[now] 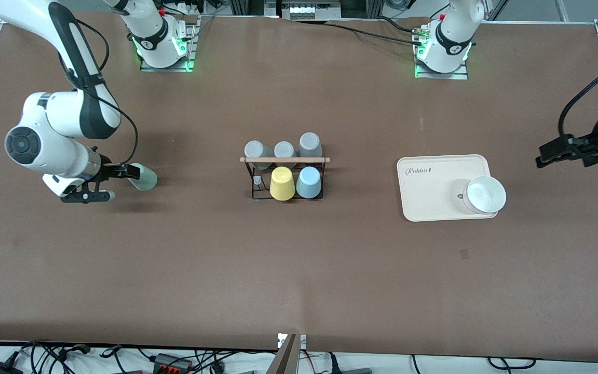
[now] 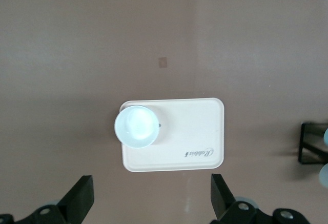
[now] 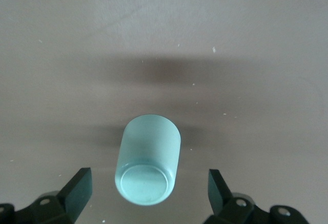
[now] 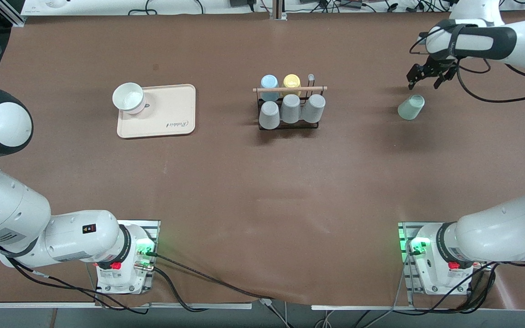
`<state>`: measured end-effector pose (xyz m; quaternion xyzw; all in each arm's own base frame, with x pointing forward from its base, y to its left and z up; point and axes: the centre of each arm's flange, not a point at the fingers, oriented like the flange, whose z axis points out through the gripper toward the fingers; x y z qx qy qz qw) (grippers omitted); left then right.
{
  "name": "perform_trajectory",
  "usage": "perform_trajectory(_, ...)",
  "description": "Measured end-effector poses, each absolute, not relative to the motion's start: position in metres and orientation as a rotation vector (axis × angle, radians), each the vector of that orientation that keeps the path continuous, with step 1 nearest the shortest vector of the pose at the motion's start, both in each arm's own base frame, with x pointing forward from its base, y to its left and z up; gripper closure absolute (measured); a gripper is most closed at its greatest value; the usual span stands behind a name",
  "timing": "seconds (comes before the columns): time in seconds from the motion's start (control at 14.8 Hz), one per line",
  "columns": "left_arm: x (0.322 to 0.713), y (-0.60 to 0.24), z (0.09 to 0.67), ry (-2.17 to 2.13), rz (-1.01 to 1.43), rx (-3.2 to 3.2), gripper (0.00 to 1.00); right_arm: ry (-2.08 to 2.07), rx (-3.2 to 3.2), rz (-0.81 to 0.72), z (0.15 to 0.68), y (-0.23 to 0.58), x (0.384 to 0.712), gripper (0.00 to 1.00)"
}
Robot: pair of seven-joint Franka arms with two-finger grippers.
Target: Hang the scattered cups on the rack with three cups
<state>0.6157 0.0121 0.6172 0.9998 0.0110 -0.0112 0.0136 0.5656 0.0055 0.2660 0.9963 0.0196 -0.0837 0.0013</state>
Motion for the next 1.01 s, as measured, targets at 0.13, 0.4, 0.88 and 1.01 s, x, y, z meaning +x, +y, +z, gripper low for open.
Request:
perform_trajectory(0.13, 0.61, 0.021, 0.628, 0.017, -0.011, 3.117, 0.0, 0.051, 3.125, -0.271, 0.254, 0.009, 0.565, 0.0)
perform_trajectory(0.4, 0.602, 0.025, 0.639, 0.014, 0.004, 3.122, 0.0, 0.052, 3.119, -0.302, 0.243, 0.02, 0.56, 0.0)
perform_trajectory(0.88, 0.591, 0.018, 0.648, 0.002, -0.026, 3.131, 0.0, 0.043, 3.11, -0.375, 0.219, 0.017, 0.552, 0.0)
perform_trajectory(1.01, 0.584, 0.013, 0.646, 0.004, -0.044, 3.147, 0.0, 0.042, 3.109, -0.382, 0.216, 0.017, 0.552, 0.0)
